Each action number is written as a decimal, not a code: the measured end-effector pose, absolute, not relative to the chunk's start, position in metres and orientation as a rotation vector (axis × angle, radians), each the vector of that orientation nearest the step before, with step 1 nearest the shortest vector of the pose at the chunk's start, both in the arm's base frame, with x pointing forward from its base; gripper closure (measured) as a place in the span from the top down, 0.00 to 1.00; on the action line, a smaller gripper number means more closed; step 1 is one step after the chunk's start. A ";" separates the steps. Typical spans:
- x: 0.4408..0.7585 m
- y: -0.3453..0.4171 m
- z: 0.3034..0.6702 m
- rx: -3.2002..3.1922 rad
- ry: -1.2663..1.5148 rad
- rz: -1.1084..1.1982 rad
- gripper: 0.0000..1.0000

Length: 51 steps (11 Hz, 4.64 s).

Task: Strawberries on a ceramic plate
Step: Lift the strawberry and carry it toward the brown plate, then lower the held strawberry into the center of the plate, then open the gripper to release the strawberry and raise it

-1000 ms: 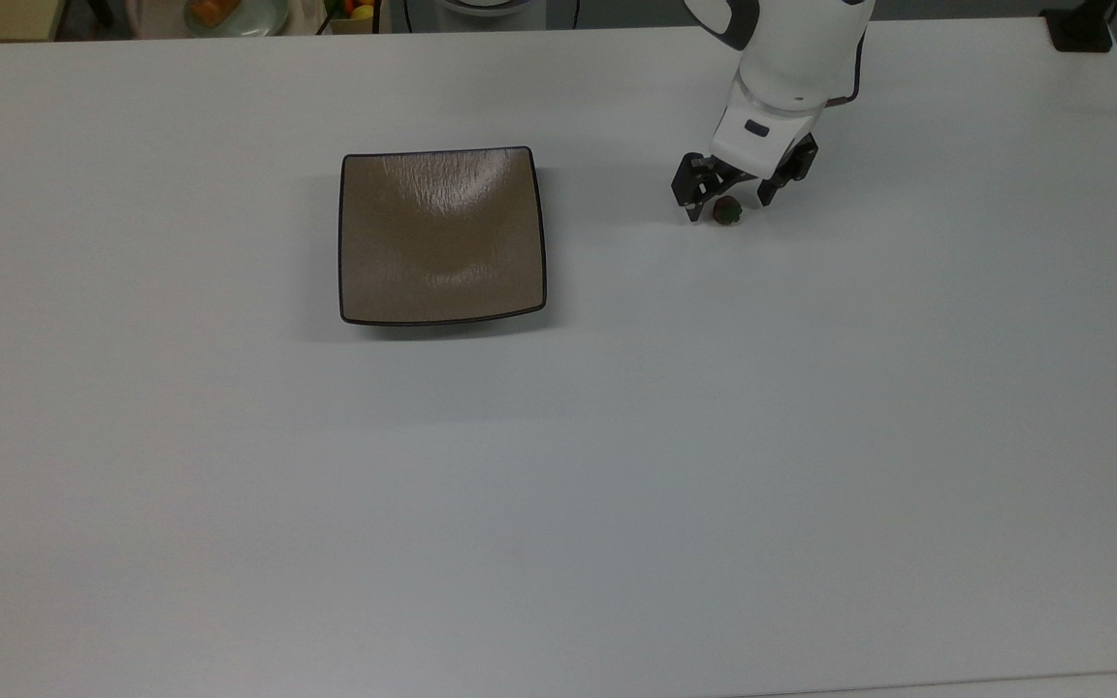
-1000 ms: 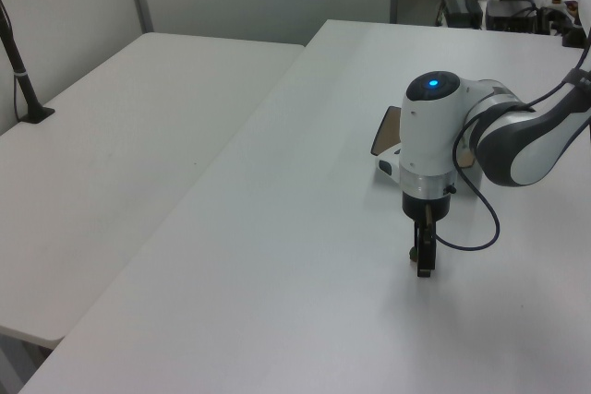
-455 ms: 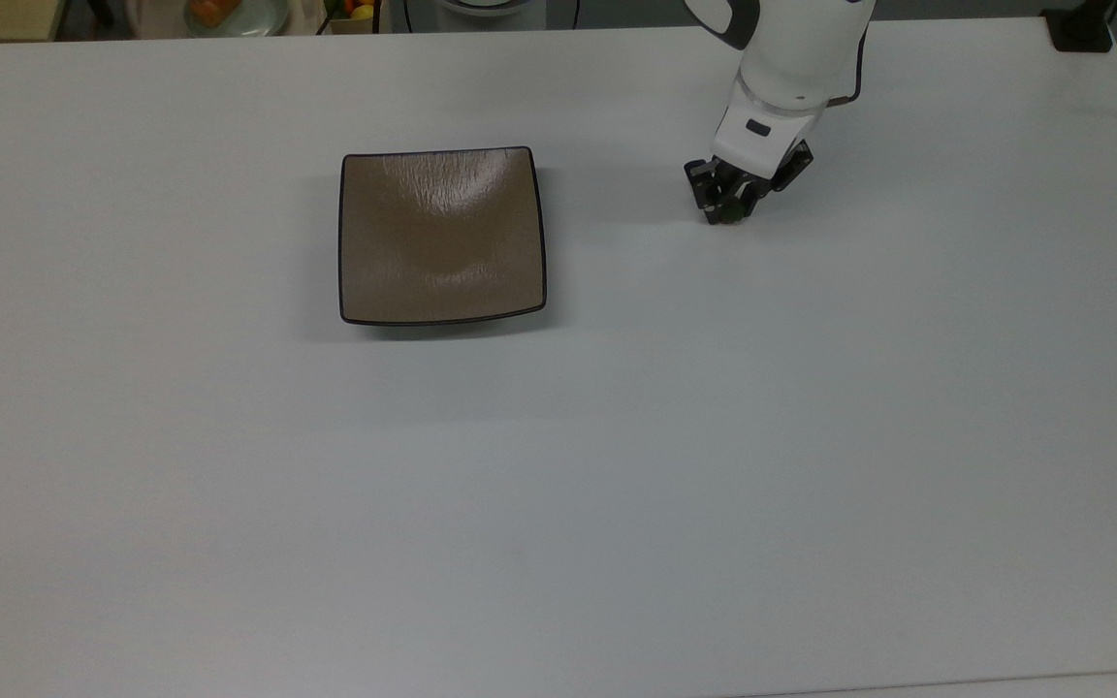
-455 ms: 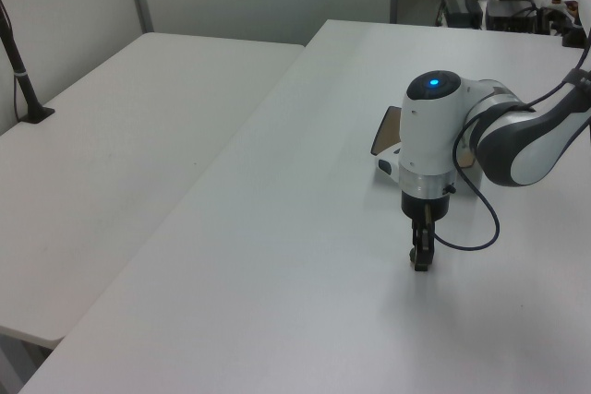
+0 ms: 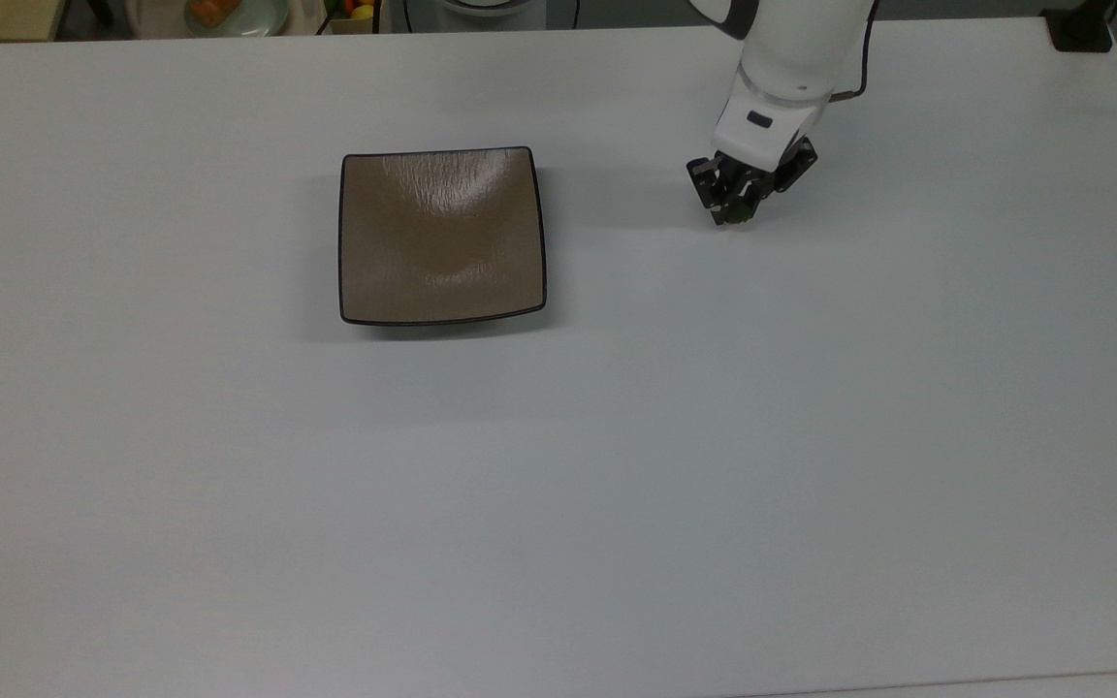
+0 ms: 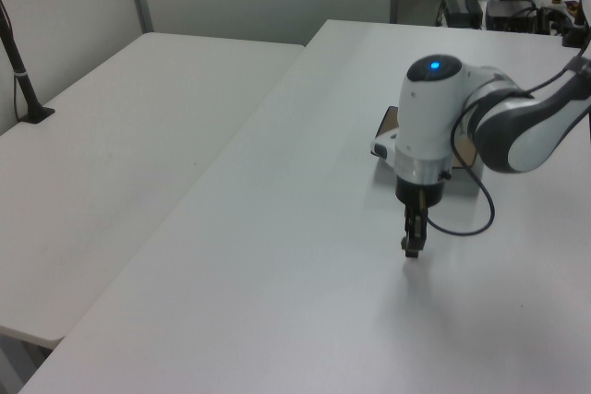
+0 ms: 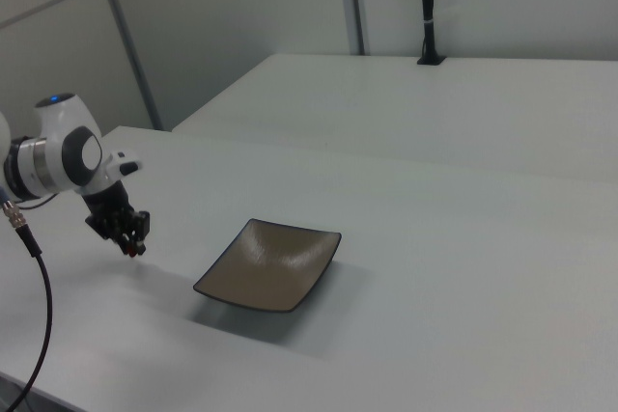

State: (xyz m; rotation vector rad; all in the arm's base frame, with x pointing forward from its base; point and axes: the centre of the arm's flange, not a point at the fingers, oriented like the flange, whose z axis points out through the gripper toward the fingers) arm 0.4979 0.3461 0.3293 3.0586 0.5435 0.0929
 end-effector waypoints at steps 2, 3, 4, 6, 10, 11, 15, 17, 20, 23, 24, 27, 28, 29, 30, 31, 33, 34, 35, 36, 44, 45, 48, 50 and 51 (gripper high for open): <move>0.507 0.335 0.370 3.079 0.505 0.187 0.33; 0.511 0.325 0.394 3.078 0.476 0.199 0.33; 0.515 0.315 0.420 3.073 0.440 0.200 0.33; 0.527 0.291 0.471 3.078 0.381 0.225 0.33; 0.536 0.221 0.534 3.122 0.410 0.147 0.33; 0.536 0.203 0.547 3.129 0.443 0.121 0.33; 0.551 0.108 0.576 3.150 0.418 0.179 0.33; 0.557 0.078 0.574 3.146 0.419 0.175 0.33; 0.567 0.050 0.555 3.139 0.424 0.125 0.33; 0.580 0.036 0.524 3.133 0.404 0.072 0.33; 0.585 0.034 0.510 3.130 0.398 0.055 0.33; 0.594 0.038 0.459 3.120 0.402 0.007 0.33; 0.596 0.039 0.452 3.118 0.402 0.005 0.33; 0.597 0.039 0.442 3.116 0.402 0.000 0.33; 0.598 0.039 0.429 3.113 0.401 0.010 0.33; 0.600 0.039 0.413 3.108 0.399 0.030 0.33; 0.601 0.039 0.391 3.102 0.399 0.025 0.33; 0.601 0.041 0.383 3.101 0.402 0.005 0.33; 0.601 0.044 0.373 3.098 0.409 -0.020 0.33; 0.602 0.047 0.365 3.095 0.418 -0.041 0.33; 0.603 0.052 0.350 3.090 0.427 -0.079 0.64; 0.604 0.052 0.353 3.094 0.401 -0.067 0.77; 0.609 0.059 0.397 3.117 0.252 0.055 1.00; 0.606 0.060 0.450 3.131 0.228 0.106 1.00; 0.602 0.059 0.479 3.139 0.219 0.114 1.00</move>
